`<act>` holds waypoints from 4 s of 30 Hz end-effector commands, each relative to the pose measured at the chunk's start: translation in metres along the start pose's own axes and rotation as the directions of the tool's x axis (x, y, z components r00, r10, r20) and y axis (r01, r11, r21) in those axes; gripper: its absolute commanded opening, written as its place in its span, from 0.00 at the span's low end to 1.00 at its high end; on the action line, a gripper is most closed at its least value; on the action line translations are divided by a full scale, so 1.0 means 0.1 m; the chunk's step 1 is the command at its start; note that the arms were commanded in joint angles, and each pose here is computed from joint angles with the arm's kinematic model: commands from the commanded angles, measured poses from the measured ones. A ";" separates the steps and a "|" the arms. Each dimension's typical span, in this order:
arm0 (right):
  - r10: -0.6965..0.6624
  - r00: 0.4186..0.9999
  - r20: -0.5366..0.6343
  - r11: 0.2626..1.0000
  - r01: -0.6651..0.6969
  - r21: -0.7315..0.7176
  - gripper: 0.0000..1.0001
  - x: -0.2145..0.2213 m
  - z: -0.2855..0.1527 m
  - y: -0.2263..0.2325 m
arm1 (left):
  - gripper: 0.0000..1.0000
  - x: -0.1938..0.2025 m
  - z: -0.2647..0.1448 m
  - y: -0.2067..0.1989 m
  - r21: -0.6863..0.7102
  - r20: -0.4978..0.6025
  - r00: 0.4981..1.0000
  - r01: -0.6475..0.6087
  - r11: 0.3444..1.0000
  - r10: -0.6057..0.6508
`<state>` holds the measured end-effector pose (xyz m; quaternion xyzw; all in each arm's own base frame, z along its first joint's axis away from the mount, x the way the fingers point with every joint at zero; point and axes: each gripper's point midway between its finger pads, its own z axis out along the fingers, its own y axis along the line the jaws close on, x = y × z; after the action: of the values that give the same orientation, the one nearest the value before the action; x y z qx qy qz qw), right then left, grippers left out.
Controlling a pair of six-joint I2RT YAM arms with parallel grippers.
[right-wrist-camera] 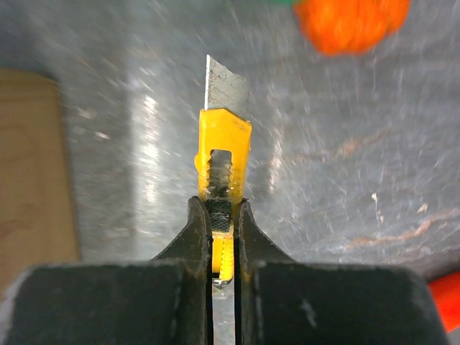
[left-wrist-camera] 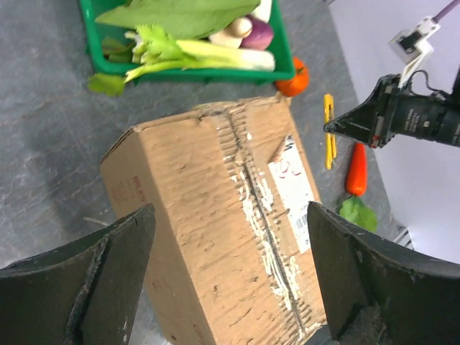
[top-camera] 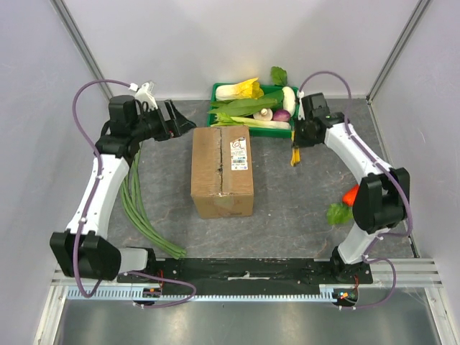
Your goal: Unpack the express box
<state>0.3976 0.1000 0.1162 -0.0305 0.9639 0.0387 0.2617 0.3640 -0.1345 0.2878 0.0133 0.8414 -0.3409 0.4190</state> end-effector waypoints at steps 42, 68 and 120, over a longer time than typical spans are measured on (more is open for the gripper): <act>-0.287 0.814 0.506 0.673 0.547 -0.497 0.11 -0.54 -1.82 2.86 | 0.02 0.31 0.30 -0.91 0.376 -0.215 0.976 0.107 0.920 -0.025; 0.603 0.597 0.529 0.381 0.367 -0.848 0.94 -1.35 -3.56 2.50 | 0.02 -1.46 -0.74 -2.11 0.650 0.392 0.870 -0.030 0.759 -0.301; 0.532 0.774 0.345 0.117 0.336 -0.935 0.00 -1.20 -3.68 2.66 | 0.54 -0.77 -0.87 -2.01 0.616 0.248 0.968 -0.137 0.776 -0.027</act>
<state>0.3138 0.3437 0.4849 -0.0724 0.5603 0.6856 0.4591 0.3032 -0.2104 0.4931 0.0926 0.6149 -0.5748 0.5319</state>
